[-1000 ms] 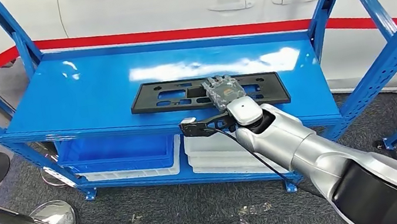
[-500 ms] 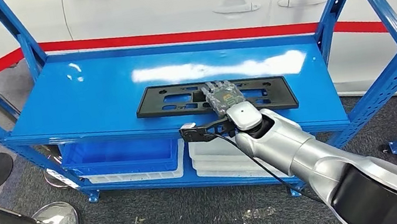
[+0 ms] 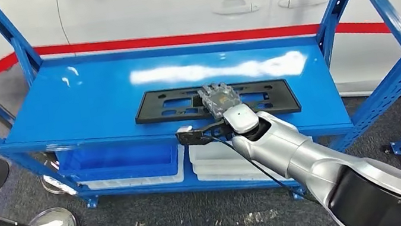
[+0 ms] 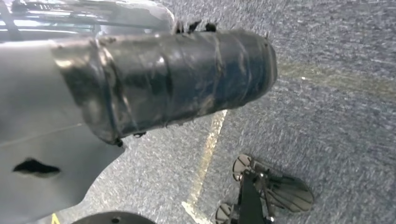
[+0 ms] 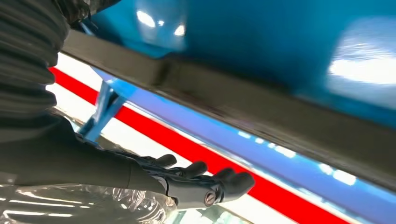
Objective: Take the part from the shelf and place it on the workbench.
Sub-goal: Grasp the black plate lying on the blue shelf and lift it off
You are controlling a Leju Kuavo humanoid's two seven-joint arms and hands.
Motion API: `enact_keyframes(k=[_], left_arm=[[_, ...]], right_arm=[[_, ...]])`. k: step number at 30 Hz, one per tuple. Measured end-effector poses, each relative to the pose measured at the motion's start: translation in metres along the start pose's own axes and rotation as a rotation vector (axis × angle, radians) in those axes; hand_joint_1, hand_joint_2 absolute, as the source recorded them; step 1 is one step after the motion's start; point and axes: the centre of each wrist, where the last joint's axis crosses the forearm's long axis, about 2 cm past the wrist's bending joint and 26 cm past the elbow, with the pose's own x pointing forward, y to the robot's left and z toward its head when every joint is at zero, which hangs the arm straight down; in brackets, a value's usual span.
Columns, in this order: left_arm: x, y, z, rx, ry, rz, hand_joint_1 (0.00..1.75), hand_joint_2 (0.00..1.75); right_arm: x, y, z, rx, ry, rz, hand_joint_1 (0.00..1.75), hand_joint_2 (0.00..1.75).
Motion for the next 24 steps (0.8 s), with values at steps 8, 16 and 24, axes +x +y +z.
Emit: enact_keyframes(k=[8,16,24], left_arm=[[0.0001,0.0007,-0.0002,0.003,0.001,0.001,0.00,0.00],[0.0011,0.0033,-0.0010,0.011,0.004,0.005,0.00,0.00],[0.0044,0.0097,-0.0029,0.035,0.000,0.012,0.00,0.00]], right_arm=[[0.0012,0.0051,0.0005,0.007,-0.001,-0.007,0.38,1.75],[0.0031,0.0079,0.0006,0.024,-0.008,-0.030,1.75,1.75],[0.0062,0.0054,0.0000,0.037,-0.039,-0.038,1.75,1.75]])
